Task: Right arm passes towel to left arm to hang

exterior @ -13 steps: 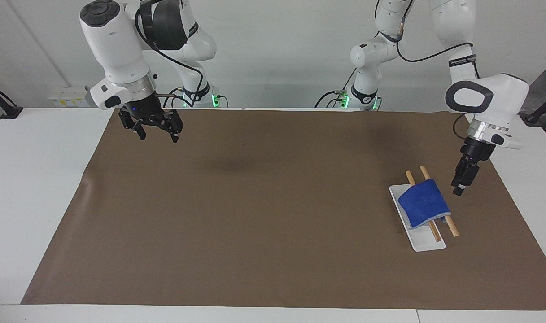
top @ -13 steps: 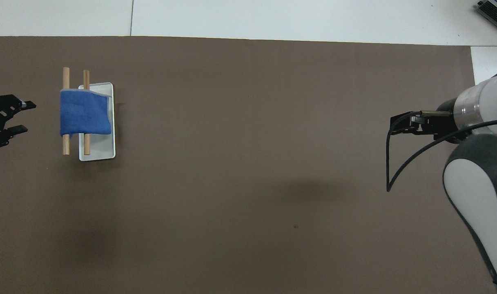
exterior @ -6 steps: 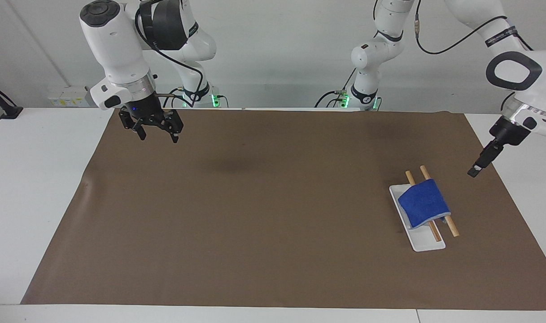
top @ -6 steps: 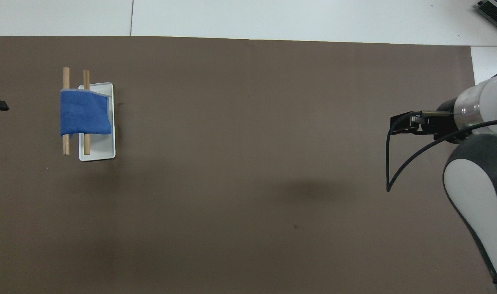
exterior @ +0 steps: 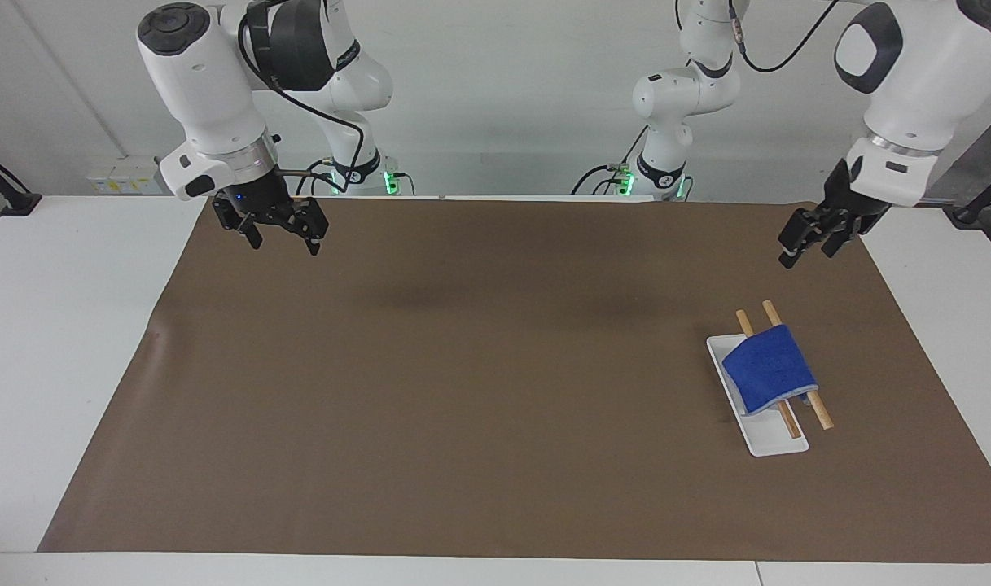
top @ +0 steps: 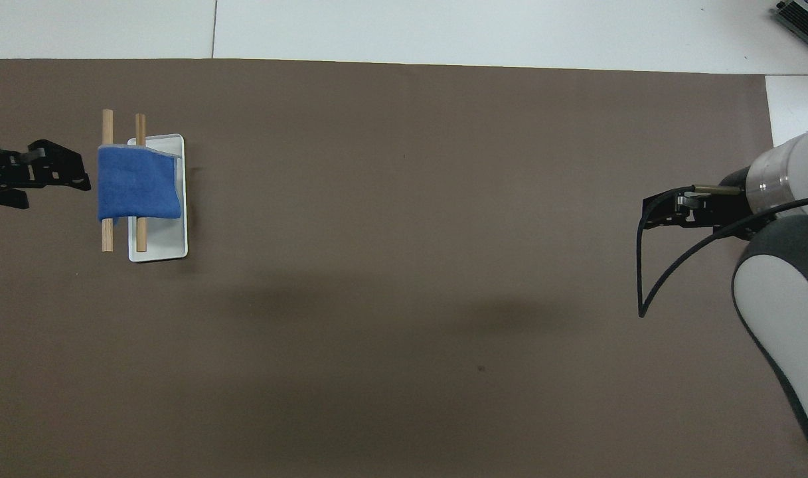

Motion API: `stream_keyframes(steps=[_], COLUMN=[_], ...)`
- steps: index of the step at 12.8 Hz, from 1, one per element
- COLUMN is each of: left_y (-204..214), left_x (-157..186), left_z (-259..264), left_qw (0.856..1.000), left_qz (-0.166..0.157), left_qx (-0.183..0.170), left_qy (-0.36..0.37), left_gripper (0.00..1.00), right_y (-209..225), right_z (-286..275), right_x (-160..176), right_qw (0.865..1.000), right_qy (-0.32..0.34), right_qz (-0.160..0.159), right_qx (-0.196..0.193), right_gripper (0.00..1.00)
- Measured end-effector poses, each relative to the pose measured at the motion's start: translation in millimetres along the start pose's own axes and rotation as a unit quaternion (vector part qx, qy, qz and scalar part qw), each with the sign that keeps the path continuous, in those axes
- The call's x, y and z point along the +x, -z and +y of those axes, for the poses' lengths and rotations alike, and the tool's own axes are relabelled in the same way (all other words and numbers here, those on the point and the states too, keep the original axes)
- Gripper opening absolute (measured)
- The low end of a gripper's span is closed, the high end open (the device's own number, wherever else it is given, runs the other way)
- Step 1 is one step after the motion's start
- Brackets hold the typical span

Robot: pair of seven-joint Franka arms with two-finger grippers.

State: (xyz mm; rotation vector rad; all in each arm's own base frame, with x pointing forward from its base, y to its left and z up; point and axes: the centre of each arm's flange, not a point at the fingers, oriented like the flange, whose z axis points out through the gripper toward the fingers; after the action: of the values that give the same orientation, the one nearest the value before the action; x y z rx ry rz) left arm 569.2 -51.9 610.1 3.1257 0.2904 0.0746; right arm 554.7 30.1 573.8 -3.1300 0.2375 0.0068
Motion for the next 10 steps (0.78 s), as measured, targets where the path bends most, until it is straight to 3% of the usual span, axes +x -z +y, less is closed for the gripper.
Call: stream_keyframes(steps=[1,3,4,7,8,10], left_y=[2,10,13,20,22,22], left_x=[-5,-11,-11,-6,-5,2], left_z=[12,22,20,15,17,18], left_qw=[1.000,0.996,0.992,0.989,0.989,0.990], left_qz=[-0.006,-0.019,-0.023,-0.019,-0.013,0.008], left_qx=[0.013,0.041,0.048,0.048,0.040,0.011], left_qy=[-0.017,-0.079,-0.111,-0.142,-0.143,-0.138], left_gripper=[0.81,0.68,0.68,0.70,0.80,0.82], right_y=[0,4,11,27,27,26], right_z=[1,-1,-1,-1,0,1], right_x=[0,-1,-2,-3,-2,-2], right_qw=[1.000,1.000,1.000,1.000,1.000,1.000], right_qy=[0.000,0.002,0.002,0.001,0.000,0.000], right_qz=[-0.002,-0.003,-0.003,0.003,0.002,0.001], right_qx=[0.000,-0.001,-0.001,0.001,0.000,0.000], right_gripper=[1.00,1.00,1.00,1.00,1.00,1.00])
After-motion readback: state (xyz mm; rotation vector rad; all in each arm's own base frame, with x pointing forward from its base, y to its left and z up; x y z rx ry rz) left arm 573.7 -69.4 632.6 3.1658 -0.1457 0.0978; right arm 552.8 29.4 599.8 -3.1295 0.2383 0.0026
